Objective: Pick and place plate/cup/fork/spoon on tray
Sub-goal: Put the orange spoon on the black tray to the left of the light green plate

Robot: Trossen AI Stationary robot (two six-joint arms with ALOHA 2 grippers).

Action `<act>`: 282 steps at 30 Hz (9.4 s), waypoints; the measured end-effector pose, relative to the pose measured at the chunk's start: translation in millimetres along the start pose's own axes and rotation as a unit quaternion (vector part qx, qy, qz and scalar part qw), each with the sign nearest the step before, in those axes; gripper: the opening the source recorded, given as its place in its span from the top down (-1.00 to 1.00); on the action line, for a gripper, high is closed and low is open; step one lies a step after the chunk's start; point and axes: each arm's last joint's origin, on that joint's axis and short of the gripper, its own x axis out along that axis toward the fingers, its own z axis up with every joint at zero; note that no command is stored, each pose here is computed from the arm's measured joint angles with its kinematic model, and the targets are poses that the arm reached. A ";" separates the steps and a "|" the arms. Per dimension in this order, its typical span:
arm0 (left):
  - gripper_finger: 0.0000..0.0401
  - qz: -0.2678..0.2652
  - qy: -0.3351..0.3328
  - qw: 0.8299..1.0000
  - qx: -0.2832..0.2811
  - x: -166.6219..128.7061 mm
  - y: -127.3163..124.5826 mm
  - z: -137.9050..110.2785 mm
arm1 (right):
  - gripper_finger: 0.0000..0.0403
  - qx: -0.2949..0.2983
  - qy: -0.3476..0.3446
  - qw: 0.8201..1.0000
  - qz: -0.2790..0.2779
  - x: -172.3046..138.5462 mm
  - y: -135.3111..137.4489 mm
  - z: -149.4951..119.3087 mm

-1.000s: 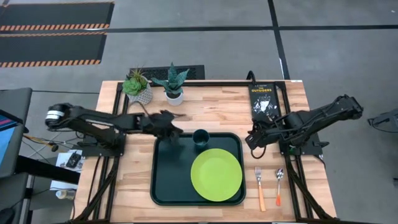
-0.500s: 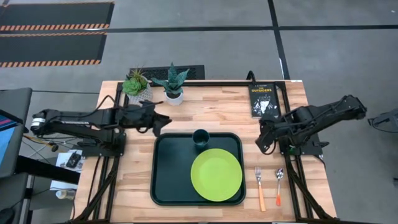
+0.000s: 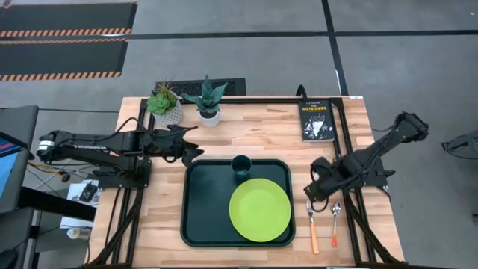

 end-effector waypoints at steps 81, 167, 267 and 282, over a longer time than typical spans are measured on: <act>-0.06 0.062 -0.046 0.997 -0.003 1.8 13.0 10.9 | 0.99 0.174 0.147 0.973 -0.034 113.2 -25.1 -68.7; -0.06 0.038 -0.046 0.988 0.143 -93.7 53.0 -9.7 | 0.99 0.146 0.007 0.977 0.156 112.2 303.2 140.2; -0.06 0.068 -0.053 0.986 0.143 -93.7 55.8 -10.3 | 0.78 0.113 -0.010 0.979 0.170 138.7 318.0 122.5; -0.06 0.083 -0.061 0.985 0.136 -93.1 56.3 -9.5 | 0.98 0.007 -0.105 0.977 0.185 105.9 302.0 185.5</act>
